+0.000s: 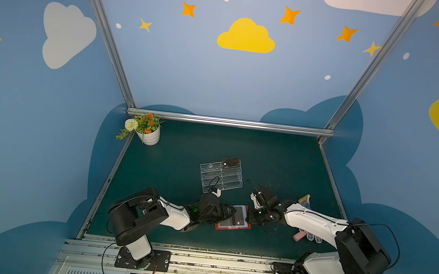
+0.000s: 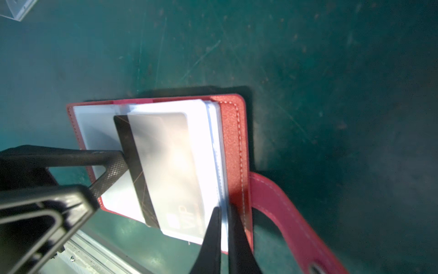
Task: Take the credit cards out of the card holder
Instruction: Take out the credit card from the card slot.
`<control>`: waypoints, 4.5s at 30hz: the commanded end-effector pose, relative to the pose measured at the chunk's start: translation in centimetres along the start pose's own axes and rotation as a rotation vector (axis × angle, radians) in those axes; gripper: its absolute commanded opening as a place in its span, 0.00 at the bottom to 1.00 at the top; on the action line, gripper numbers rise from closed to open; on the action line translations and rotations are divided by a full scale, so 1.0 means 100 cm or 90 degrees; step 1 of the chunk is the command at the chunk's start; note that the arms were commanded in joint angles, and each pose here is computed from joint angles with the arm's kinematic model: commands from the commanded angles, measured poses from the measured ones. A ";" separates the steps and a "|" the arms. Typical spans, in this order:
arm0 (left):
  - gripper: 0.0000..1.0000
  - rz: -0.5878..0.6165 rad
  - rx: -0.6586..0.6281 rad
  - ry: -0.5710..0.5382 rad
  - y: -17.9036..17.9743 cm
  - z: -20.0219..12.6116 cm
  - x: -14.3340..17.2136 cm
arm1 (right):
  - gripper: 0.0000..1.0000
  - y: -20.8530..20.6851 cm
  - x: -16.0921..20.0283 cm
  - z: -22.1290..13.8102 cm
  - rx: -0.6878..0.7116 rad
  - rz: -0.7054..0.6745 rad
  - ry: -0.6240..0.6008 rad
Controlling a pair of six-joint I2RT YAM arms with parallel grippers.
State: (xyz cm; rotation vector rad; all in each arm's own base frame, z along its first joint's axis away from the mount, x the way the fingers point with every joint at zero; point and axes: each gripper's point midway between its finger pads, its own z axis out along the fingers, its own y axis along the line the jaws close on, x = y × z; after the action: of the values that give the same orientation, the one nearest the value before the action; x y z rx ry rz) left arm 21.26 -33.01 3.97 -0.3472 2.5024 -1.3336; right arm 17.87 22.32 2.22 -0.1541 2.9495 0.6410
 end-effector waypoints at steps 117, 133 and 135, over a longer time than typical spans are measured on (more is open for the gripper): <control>0.04 0.012 -0.010 0.006 0.011 -0.020 0.008 | 0.05 0.045 -0.005 0.019 -0.022 -0.062 0.019; 0.04 0.068 0.043 -0.020 -0.011 -0.050 -0.007 | 0.11 0.052 -0.022 -0.028 -0.048 -0.068 -0.062; 0.04 0.078 0.054 -0.022 -0.016 -0.054 -0.009 | 0.15 0.050 -0.023 -0.033 -0.050 -0.065 -0.071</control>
State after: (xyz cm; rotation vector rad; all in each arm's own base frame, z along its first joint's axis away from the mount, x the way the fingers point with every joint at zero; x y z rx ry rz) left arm 20.50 -29.78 7.96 -0.2497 2.3968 -1.3763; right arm 19.51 27.02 7.70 -0.2780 2.7795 0.7785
